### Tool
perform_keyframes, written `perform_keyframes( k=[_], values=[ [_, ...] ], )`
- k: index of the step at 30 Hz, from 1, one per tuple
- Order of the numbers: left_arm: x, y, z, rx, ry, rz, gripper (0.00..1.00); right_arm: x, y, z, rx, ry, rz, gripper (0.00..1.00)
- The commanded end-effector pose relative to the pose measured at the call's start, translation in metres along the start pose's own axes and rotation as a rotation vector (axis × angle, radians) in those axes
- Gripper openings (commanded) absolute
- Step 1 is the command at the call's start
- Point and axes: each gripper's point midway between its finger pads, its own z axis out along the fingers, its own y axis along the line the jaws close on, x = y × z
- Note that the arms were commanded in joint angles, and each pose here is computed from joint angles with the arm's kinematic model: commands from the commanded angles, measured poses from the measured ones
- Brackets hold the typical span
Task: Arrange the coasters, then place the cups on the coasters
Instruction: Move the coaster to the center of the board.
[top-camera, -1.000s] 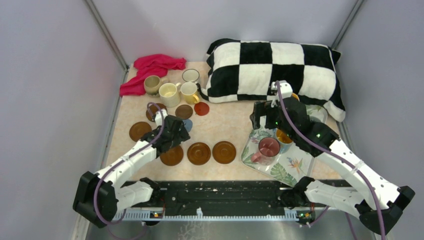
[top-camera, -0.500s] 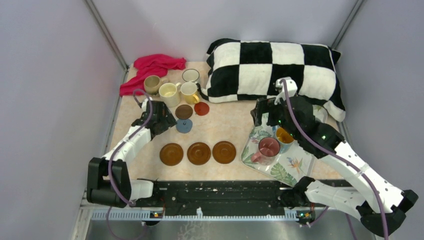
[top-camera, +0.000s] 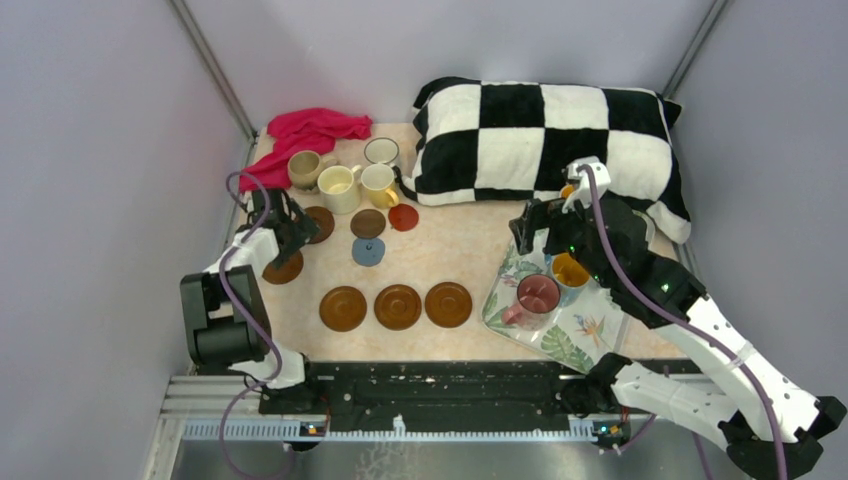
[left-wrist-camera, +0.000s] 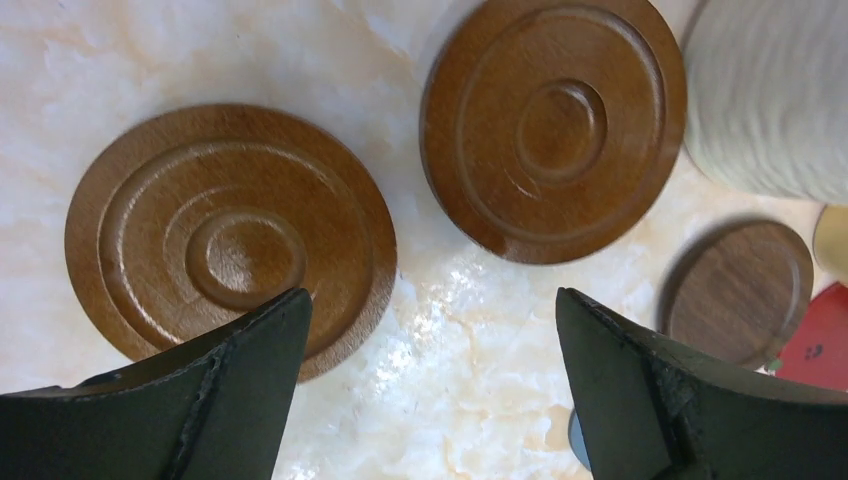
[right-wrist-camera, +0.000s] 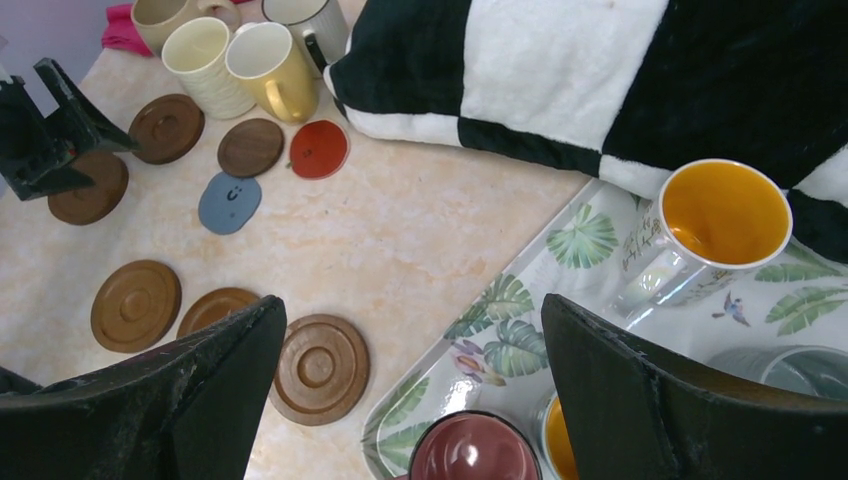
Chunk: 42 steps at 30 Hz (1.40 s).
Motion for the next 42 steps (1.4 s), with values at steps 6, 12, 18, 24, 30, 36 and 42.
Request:
perform_keyframes(
  k=[6,12,18,24,30,36,42],
  values=[
    [-0.024,0.01,0.028,0.003,-0.007,-0.067,0.98,-0.008,0.004,-0.005,-0.029,-0.038,-0.007,0.99],
    [-0.023,0.025,0.028,-0.047,-0.014,-0.123,0.98,-0.007,0.005,-0.004,-0.039,-0.034,-0.008,0.99],
    [-0.008,0.044,0.018,-0.125,-0.016,-0.215,0.98,-0.005,0.008,-0.002,-0.05,-0.026,-0.009,0.99],
    [0.016,0.053,-0.003,-0.141,0.003,-0.31,0.98,-0.004,0.008,-0.003,-0.052,-0.025,-0.01,0.99],
    [0.043,0.068,-0.019,-0.176,0.043,-0.33,0.98,-0.003,0.009,-0.002,-0.06,-0.024,-0.01,0.99],
    [0.071,0.078,-0.032,-0.181,0.078,-0.352,0.98,-0.001,0.012,0.0,-0.067,-0.017,-0.009,0.99],
    [0.084,0.086,-0.041,-0.197,0.088,-0.355,0.99,0.0,0.013,0.002,-0.069,-0.012,-0.011,0.99]
  ],
)
